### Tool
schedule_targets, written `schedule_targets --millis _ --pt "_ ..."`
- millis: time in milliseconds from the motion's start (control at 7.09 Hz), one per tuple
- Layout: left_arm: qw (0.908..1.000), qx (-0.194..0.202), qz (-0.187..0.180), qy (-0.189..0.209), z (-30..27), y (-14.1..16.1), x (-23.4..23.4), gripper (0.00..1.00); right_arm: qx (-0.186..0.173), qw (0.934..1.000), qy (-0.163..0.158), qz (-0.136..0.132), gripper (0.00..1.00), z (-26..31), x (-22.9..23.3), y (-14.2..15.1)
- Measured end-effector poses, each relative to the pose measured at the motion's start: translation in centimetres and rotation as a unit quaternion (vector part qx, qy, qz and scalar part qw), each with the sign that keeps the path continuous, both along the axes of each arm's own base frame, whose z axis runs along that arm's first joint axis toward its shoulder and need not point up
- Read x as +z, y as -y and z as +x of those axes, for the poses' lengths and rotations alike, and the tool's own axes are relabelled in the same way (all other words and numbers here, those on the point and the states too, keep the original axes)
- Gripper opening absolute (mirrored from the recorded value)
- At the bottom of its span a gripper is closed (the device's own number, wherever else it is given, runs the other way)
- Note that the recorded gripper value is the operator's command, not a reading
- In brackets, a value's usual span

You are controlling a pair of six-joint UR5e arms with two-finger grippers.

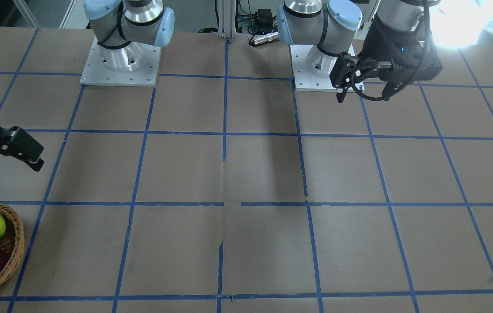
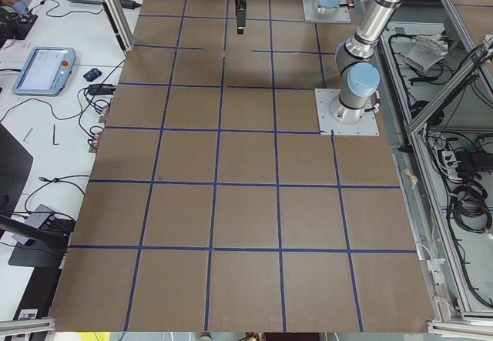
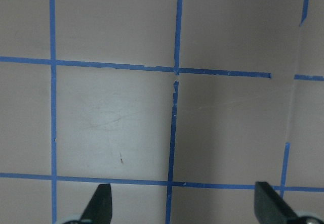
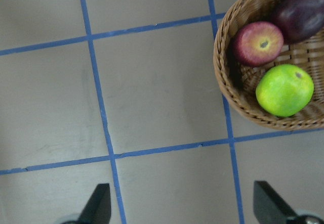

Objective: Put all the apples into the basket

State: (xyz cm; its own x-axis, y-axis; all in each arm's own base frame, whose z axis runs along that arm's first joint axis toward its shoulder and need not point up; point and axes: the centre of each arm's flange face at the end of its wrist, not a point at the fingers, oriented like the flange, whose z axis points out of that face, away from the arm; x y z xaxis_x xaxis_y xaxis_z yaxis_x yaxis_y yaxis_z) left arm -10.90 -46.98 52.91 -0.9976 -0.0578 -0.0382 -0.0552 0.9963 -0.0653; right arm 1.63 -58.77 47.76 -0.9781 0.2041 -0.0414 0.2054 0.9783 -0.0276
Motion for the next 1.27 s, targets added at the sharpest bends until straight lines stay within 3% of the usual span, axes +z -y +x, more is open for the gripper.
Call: schedule_targets --millis 282,564,987,1269 --pt "0.9989 -0.003 -0.032 -0.034 -0.9 0.5 3.5 1.00 -0.015 0.9999 0.002 0.008 1.00 3.8 -0.4 -3.1" --pt "0.9979 -0.008 -0.033 -0.056 -1.3 0.9 3.5 1.00 -0.003 0.9999 -0.007 0.009 1.00 6.4 -0.4 -5.5" --pt "0.9983 -0.011 -0.020 -0.054 -1.0 2.1 1.4 1.00 0.016 0.9995 -0.025 -0.009 1.00 10.3 0.7 -6.1" --pt "0.9983 -0.008 -0.027 -0.051 -0.8 2.2 1.2 1.00 0.014 0.9995 -0.022 -0.019 1.00 11.5 1.6 -4.8"
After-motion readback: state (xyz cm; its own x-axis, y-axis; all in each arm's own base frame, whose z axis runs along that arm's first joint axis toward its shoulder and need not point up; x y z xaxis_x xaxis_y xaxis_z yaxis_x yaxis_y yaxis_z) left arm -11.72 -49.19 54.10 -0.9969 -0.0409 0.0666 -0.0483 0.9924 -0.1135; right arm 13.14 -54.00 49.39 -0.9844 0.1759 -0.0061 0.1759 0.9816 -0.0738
